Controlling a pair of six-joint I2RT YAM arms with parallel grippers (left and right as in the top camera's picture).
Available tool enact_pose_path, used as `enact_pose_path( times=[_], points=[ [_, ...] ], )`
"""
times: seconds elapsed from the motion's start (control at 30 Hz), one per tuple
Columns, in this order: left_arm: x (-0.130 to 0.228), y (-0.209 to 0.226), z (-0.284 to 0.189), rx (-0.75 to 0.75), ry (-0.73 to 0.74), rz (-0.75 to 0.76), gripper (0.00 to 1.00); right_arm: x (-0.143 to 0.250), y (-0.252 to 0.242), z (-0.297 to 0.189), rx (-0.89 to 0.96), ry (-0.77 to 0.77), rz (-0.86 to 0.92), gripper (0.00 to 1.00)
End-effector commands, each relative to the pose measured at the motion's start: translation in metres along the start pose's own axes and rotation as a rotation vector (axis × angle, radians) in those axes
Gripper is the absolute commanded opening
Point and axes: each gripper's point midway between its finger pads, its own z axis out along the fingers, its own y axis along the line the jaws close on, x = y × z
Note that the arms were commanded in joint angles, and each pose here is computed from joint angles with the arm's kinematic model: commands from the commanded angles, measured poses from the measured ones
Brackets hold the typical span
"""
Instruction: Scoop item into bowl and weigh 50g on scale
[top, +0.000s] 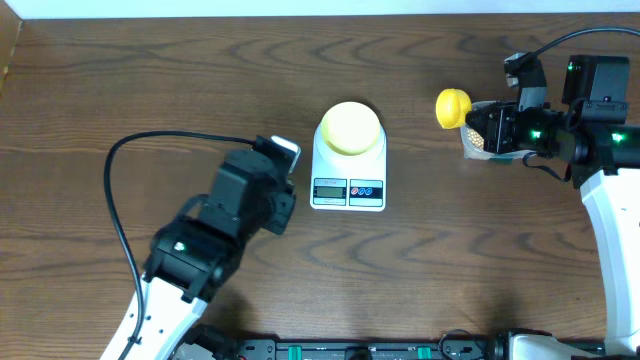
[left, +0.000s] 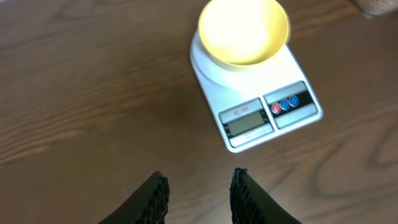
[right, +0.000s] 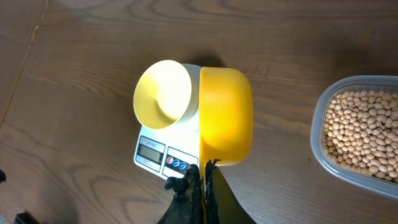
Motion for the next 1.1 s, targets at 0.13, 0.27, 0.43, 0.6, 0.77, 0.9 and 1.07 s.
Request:
enact_pose_path(
  times=[0.13,0.27,0.43,0.6,0.77,0.9,1.07],
  points=[
    [-0.0001,0.0039,-0.0047,0.195,-0.033,0.044,0.36,-0.0033,0.0026,-0.0024,-0.012,-0.012,-0.021,0.01],
    [0.0044,0.004,-0.0032,0.215,-0.017,0.055,0.38,-0.0032,0.0025,-0.0025,-0.011,-0.012,-0.02,0.01],
    [0.0057,0.0041,0.0,0.217,-0.006,0.052,0.91,-0.0028,0.0026,-0.0024,-0.012,-0.01,-0.019,0.01],
    [0.0064,0.0041,0.0013,0.218,0.0,0.051,0.92,-0.0016,0.0026,-0.0024,-0.012,-0.005,-0.016,0.01],
    [0.0064,0.0041,0.0013,0.218,0.0,0.051,0.92,-0.0014,0.0026,-0.0024,-0.012,-0.004,-0.024,0.01],
    [0.0064,0.004,0.0013,0.219,-0.001,0.051,0.92,-0.0008,0.0027,-0.0024,-0.012,-0.002,-0.022,0.01],
    [0.0064,0.0041,0.0013,0.218,0.0,0.051,0.92,0.0014,0.0031,-0.0024,-0.014,0.006,-0.019,0.01]
  ],
)
